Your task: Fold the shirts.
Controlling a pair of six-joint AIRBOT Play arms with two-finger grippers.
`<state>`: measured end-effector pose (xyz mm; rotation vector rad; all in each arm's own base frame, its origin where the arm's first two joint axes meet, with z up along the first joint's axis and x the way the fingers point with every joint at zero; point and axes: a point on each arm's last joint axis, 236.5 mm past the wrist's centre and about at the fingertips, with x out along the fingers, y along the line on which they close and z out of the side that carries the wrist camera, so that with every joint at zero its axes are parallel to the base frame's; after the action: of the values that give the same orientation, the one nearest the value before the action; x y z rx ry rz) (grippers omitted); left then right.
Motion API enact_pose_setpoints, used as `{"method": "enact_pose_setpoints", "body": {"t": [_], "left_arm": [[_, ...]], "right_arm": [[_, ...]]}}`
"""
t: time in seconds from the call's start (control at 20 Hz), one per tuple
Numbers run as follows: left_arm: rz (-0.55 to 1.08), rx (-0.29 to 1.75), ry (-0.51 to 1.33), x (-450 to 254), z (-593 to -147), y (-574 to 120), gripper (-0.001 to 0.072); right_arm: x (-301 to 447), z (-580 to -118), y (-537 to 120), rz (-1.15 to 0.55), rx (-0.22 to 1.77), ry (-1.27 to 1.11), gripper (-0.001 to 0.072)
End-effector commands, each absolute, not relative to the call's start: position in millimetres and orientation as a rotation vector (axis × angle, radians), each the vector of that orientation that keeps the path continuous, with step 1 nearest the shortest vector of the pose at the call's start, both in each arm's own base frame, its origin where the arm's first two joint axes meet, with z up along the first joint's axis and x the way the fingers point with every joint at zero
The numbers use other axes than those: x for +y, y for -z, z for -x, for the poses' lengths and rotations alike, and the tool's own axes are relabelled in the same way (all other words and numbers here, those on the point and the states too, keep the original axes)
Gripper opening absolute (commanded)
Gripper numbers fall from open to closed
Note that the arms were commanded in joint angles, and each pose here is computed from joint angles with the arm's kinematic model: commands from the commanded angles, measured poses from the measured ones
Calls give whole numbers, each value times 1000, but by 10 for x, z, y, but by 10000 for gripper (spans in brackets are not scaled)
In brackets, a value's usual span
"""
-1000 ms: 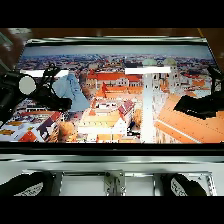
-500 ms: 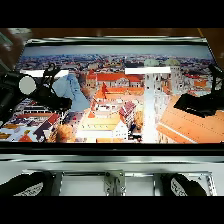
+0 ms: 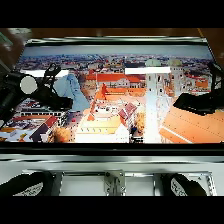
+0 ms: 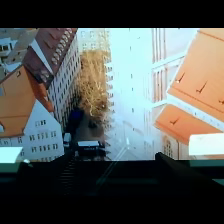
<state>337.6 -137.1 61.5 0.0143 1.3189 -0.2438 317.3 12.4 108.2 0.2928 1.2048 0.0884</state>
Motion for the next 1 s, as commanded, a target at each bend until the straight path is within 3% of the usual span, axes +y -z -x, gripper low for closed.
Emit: {"method": "enact_pose_setpoints", "body": {"t": [0.0, 0.05, 0.1, 0.15, 0.3, 0.55, 0.95], "left_arm": [[-15, 1320, 246, -1379, -3375, -609, 263], [-15, 1295, 243, -1379, -3434, -622, 289], [-26, 1246, 228, -1346, -3562, -641, 446], [-33, 1198, 203, -1287, -3708, -649, 720], [4, 1119, 48, -695, -4308, -590, 720], [158, 1235, -119, 260, -4955, 22, 720], [378, 1300, 39, -147, -5341, 865, 720]], "right_arm": [[96, -3304, -1134, -275, 1144, -89, 635], [78, -3378, -1166, -275, 1109, -83, 635], [63, -3454, -1203, -276, 1073, -78, 635], [52, -3517, -1237, -278, 1043, -74, 635], [66, -3576, -1277, -288, 1013, -78, 635], [140, -3581, -1300, -317, 1010, -101, 635], [170, -3620, -1332, -334, 990, -110, 635]]}}
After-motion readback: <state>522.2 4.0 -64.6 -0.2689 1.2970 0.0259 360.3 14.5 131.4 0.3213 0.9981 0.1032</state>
